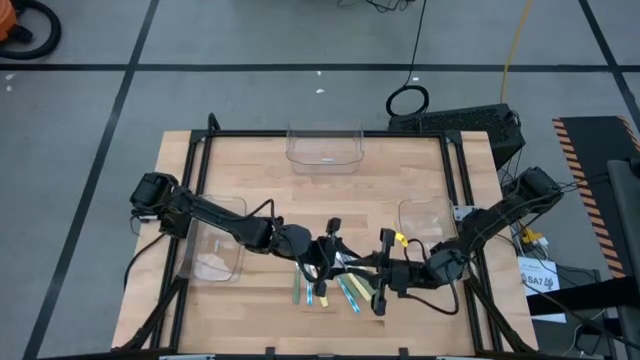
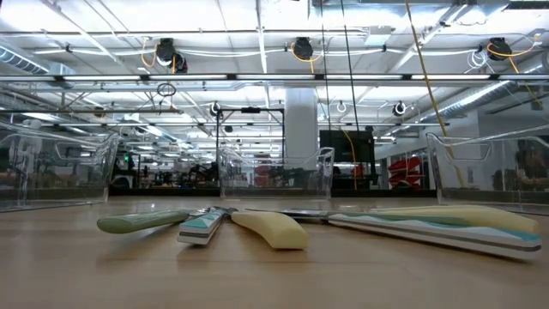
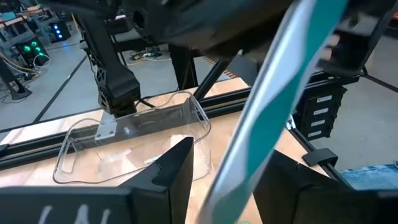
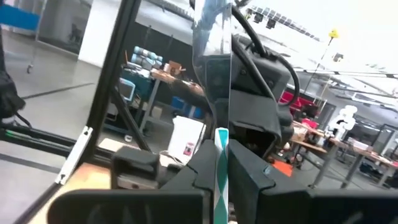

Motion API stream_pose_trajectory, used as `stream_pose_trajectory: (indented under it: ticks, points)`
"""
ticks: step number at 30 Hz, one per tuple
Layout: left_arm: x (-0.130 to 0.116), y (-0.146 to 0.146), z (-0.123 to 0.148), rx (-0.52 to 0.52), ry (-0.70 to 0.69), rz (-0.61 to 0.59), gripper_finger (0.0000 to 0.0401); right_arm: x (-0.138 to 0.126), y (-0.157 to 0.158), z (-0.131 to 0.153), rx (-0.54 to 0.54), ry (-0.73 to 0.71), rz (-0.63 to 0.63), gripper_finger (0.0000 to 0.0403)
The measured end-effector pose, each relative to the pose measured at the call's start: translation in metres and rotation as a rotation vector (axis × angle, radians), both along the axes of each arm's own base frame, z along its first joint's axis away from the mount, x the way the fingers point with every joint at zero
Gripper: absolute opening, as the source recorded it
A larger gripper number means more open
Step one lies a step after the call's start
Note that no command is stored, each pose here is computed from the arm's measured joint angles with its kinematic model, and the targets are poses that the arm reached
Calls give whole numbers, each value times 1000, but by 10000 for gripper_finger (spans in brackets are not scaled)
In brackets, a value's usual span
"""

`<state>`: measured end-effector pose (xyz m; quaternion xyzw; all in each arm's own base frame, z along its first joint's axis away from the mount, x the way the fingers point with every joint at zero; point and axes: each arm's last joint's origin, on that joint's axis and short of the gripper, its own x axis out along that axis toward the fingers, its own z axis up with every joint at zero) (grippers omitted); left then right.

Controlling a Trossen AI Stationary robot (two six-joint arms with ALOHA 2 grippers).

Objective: Sort silverware by color (type)
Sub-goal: Put the right white and blue patterned knife into the bottom left transparent bin

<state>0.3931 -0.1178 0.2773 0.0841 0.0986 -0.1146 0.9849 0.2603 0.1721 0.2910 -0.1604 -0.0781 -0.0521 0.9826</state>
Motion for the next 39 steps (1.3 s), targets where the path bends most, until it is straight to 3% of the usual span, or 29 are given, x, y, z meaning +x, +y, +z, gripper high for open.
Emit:
stream_pose_trajectory:
  ticks: [23, 31, 35, 39]
  points:
    - [-1, -7, 7, -20, -62, -19, 145, -18, 10, 13, 34, -46, -38, 18]
    - [-2, -9, 6, -10, -63, -25, 62, -18, 10, 13, 45, -48, -38, 18]
    - [-2, -9, 6, -18, -57, -24, 59, -18, 10, 13, 41, -43, -44, 26]
    - [-6, -8, 10, -61, -29, -12, 59, -19, 8, 12, 43, -23, -135, 60]
